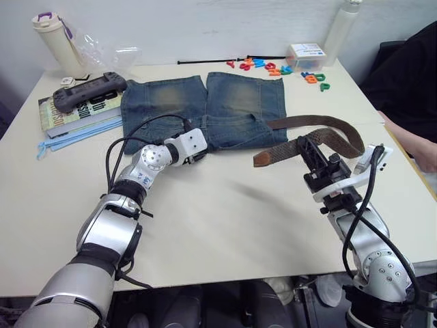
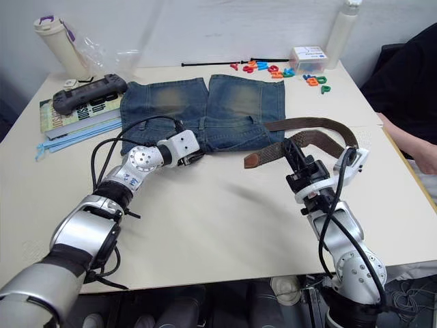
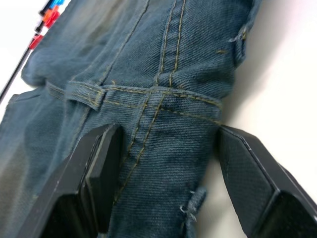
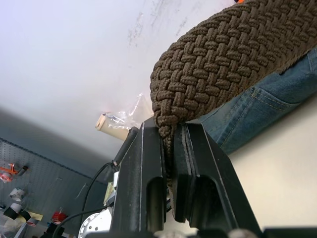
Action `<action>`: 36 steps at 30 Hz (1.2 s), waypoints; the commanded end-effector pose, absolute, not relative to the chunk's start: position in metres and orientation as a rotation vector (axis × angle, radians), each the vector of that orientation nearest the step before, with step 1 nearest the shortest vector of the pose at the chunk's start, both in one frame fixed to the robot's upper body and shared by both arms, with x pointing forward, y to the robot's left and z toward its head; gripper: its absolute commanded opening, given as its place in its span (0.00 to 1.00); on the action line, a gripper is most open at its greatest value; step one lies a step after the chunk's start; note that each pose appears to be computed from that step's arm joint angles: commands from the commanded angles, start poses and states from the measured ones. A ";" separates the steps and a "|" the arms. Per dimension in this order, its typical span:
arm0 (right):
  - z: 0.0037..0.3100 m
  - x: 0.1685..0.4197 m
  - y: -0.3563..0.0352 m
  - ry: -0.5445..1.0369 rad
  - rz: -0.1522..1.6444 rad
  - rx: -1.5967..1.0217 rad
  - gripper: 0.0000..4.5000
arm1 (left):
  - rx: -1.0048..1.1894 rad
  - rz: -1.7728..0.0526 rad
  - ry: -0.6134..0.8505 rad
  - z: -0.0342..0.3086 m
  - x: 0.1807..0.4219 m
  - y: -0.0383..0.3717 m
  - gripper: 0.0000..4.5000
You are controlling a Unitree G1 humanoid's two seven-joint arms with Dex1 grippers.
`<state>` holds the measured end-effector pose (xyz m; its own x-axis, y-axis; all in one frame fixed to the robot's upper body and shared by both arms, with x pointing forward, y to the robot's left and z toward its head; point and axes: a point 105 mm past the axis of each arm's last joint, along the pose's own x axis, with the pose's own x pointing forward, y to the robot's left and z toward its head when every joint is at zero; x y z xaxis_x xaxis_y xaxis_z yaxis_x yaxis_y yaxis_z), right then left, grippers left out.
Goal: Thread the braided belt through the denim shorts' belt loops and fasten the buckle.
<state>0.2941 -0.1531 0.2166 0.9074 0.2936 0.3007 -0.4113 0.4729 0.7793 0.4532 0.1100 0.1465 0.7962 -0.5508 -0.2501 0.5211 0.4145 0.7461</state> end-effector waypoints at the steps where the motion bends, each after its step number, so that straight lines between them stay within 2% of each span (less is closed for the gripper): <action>1: 0.232 0.287 -0.154 -0.190 0.461 0.991 0.00 | 0.936 -0.661 -0.023 0.144 0.453 0.121 0.56; 6: 0.232 0.289 -0.153 -0.188 0.463 0.995 0.00 | 0.981 -0.721 -0.045 0.146 0.447 0.121 0.12; 7: 0.231 0.289 -0.153 -0.187 0.463 0.994 0.00 | 0.997 -0.749 -0.041 0.143 0.444 0.122 0.08; 10: 0.231 0.290 -0.153 -0.189 0.457 0.993 0.00 | 1.028 -0.826 -0.034 0.135 0.433 0.124 0.08; 14: 0.233 0.289 -0.157 -0.206 0.442 0.993 0.00 | 1.030 -0.914 -0.053 0.136 0.404 0.128 0.08; 19: 0.237 0.288 -0.162 -0.234 0.429 1.006 0.00 | 0.839 -0.952 0.007 0.145 0.341 0.127 0.08; 26: 0.240 0.291 -0.170 -0.239 0.414 1.002 0.00 | 0.604 -0.984 0.140 0.139 0.270 0.128 0.08; 29: 0.238 0.292 -0.171 -0.223 0.414 0.992 0.00 | 0.624 -0.974 0.197 0.129 0.258 0.133 0.08; 36: 0.229 0.294 -0.175 -0.174 0.397 0.980 0.00 | 0.670 -0.904 0.215 0.112 0.260 0.140 0.08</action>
